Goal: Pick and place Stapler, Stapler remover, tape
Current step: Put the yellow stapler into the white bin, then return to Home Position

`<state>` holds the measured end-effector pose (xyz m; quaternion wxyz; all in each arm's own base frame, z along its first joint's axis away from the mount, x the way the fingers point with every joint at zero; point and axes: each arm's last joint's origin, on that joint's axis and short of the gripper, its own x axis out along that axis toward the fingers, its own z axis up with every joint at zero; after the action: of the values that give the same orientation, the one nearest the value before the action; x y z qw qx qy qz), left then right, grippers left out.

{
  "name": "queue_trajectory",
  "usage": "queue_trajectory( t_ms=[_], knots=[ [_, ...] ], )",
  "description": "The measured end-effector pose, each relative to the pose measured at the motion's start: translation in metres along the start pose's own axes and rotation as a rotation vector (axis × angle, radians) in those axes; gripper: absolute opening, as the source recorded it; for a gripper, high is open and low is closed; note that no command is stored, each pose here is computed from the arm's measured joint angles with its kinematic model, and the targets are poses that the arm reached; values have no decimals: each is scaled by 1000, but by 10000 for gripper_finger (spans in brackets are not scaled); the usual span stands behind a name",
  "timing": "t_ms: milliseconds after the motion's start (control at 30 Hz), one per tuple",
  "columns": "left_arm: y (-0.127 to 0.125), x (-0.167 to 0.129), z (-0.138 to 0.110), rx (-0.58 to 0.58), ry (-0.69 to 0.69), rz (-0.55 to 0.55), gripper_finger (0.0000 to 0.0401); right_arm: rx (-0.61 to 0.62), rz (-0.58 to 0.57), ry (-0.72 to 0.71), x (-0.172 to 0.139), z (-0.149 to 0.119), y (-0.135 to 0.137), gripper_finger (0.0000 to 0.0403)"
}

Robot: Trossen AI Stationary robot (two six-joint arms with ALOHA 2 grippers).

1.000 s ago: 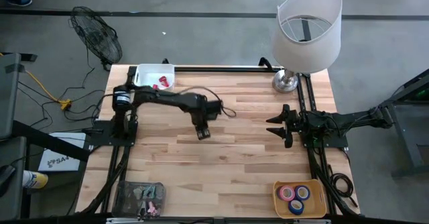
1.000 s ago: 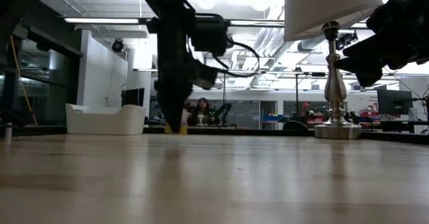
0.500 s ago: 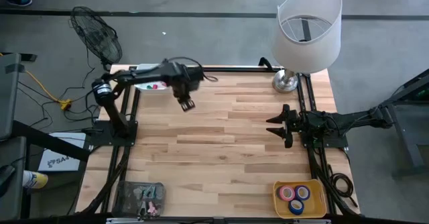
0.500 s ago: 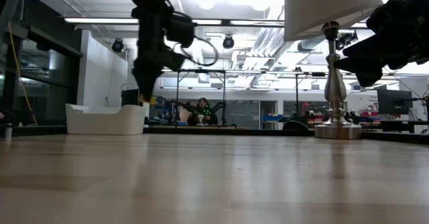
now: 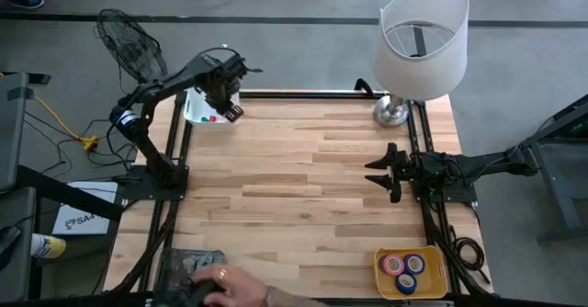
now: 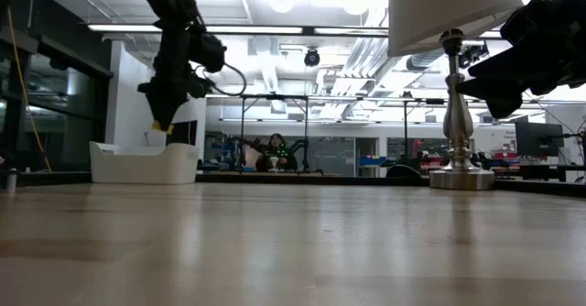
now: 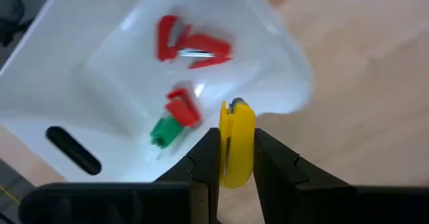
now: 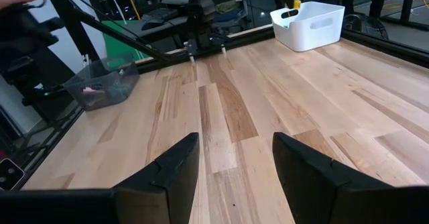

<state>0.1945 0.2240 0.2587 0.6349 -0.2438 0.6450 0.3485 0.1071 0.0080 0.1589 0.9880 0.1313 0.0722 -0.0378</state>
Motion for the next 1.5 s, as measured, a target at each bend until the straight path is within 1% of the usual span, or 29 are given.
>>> queue_trajectory(
  t_ms=[200, 400, 500, 633, 867, 1000, 1100, 1333, 1500],
  knots=[
    [30, 4, -1, -111, 6, 7, 62, 0, 0, 0, 0, 0, 0, 181],
    [48, 7, -2, -179, 11, 11, 62, 0, 0, 0, 0, 0, 0, 181],
    [53, 7, -4, -215, 15, 12, 62, 0, 0, 0, 0, 0, 0, 181],
    [57, 8, -4, -233, 16, 10, 62, 0, 0, 0, 0, 0, 0, 181],
    [56, 8, -3, -258, 10, -20, 68, 0, 0, 0, 0, 0, 0, 181],
    [54, 8, -3, -257, 8, -58, 99, 0, 0, 0, 0, 0, 0, 181],
    [54, 8, -4, -254, 15, -83, 136, 0, 0, 0, 0, 0, 0, 181],
    [53, 7, -5, -253, 23, -89, 216, 0, 0, 0, 0, 0, 0, 181],
    [53, 5, -7, -252, 20, -111, 249, 0, 0, 0, 0, 0, 0, 181]
  ],
)
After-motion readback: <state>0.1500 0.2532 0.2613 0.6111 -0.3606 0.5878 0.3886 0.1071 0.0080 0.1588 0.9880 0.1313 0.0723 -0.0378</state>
